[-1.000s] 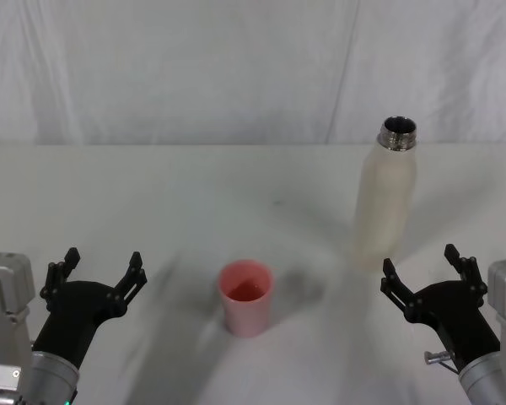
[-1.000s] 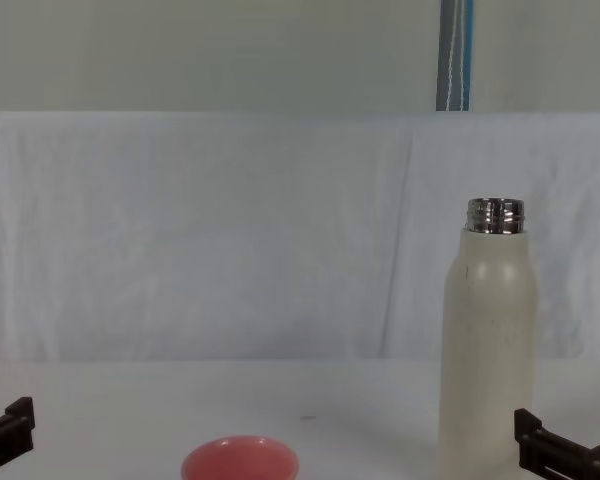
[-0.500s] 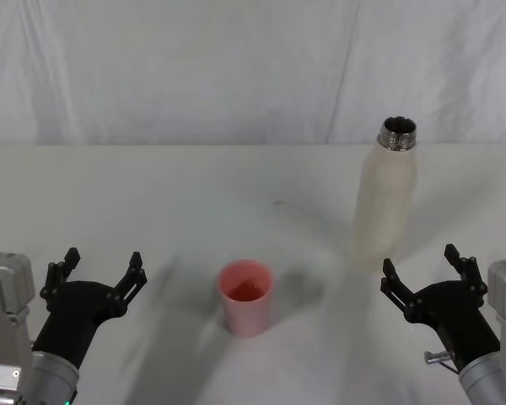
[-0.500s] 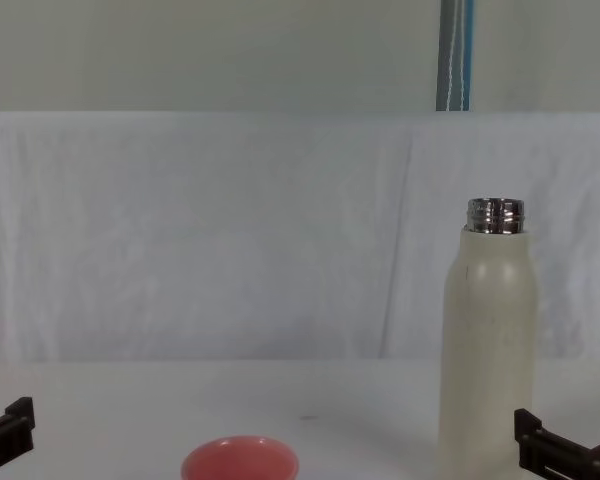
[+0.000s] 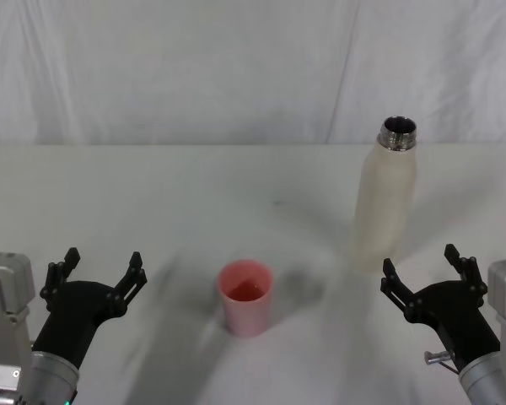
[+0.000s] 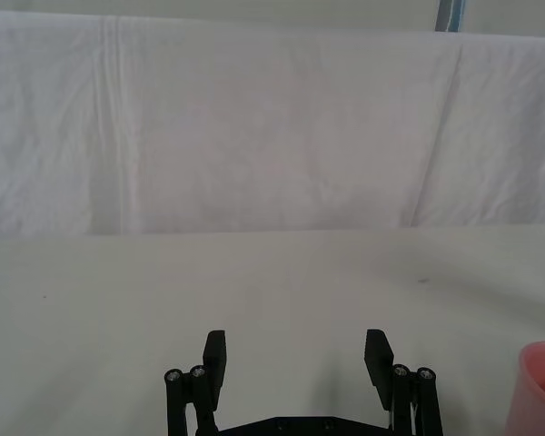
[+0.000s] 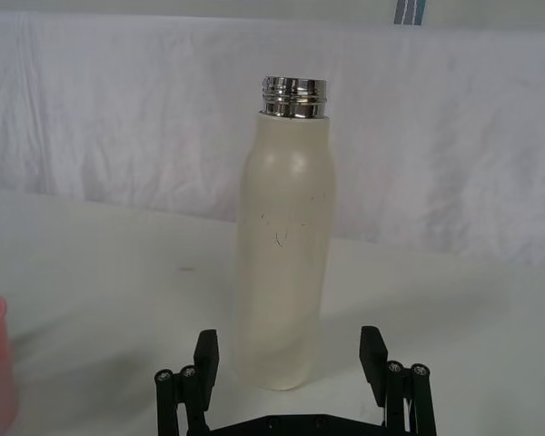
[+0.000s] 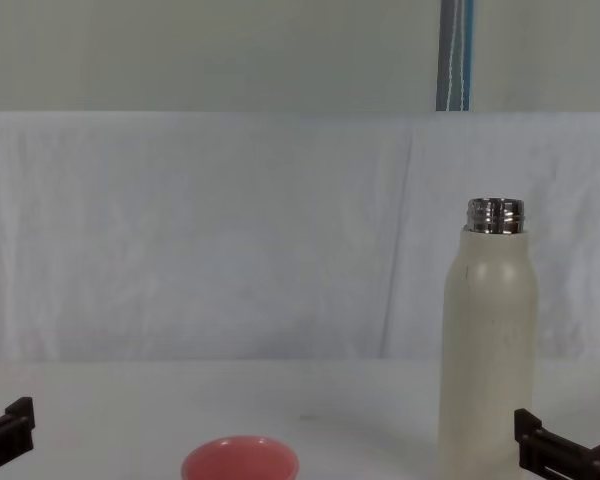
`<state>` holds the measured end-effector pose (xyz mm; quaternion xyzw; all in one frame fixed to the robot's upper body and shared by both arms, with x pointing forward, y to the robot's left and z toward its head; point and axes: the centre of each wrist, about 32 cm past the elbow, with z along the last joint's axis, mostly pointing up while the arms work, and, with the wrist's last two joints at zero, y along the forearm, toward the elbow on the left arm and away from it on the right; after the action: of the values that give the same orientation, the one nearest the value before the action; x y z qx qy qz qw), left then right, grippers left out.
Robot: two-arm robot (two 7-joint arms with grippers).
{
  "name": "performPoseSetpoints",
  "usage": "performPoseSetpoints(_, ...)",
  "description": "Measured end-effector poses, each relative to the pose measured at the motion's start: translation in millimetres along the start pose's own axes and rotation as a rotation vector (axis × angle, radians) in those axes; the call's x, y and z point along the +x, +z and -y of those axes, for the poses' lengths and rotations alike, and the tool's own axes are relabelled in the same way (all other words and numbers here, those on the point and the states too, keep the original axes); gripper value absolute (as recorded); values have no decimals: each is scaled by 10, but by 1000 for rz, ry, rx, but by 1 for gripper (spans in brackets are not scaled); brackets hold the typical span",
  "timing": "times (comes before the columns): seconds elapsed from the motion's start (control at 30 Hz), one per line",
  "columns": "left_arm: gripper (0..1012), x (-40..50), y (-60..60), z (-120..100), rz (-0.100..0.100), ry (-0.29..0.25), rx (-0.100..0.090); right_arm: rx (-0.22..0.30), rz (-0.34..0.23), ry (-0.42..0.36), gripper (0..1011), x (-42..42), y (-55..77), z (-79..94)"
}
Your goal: Grasp the thermos with one hand and pour water into the cup lid.
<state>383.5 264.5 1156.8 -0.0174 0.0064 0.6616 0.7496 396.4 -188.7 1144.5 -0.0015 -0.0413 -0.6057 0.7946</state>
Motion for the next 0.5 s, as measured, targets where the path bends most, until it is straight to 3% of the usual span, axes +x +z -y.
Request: performPoseSetpoints(0.5,1001,0,0,0,0,0,0,0,0,0,1002,0,0,0)
